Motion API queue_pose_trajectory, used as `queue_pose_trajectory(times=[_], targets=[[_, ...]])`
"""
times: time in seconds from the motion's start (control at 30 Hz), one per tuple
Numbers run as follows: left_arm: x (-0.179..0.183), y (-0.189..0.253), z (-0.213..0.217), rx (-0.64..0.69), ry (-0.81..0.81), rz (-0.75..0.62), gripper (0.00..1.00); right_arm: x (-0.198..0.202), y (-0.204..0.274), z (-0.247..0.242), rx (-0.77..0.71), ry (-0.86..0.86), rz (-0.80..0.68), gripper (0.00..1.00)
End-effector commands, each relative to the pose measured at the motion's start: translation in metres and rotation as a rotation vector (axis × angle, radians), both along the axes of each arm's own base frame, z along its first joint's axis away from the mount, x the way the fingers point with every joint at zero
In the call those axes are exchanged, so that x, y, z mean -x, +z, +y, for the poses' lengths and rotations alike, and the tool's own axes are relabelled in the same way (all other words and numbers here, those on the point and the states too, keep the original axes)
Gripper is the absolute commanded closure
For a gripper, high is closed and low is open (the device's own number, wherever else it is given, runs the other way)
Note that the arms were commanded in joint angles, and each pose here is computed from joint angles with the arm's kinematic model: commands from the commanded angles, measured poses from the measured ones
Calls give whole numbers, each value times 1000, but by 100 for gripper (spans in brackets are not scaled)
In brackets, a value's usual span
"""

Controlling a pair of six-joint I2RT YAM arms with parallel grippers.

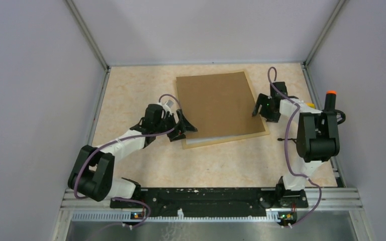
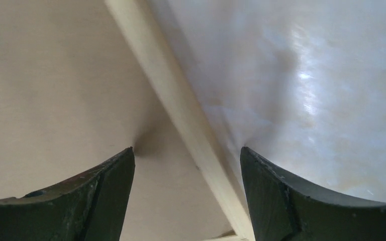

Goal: Put the photo into the frame
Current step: Adjust the photo frame item on the photo frame.

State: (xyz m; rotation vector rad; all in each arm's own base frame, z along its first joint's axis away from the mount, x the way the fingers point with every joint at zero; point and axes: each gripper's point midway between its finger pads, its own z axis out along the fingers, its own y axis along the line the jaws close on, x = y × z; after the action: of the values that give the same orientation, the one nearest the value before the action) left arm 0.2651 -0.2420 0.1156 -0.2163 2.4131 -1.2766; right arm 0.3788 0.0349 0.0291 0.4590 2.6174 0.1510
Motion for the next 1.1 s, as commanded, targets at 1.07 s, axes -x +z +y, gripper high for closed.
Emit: queue_pose_trajectory(times=[1.07], targets=[[-50,-89,-54,-424,-148,160,12,47,-14,112,-449,220,59,46]])
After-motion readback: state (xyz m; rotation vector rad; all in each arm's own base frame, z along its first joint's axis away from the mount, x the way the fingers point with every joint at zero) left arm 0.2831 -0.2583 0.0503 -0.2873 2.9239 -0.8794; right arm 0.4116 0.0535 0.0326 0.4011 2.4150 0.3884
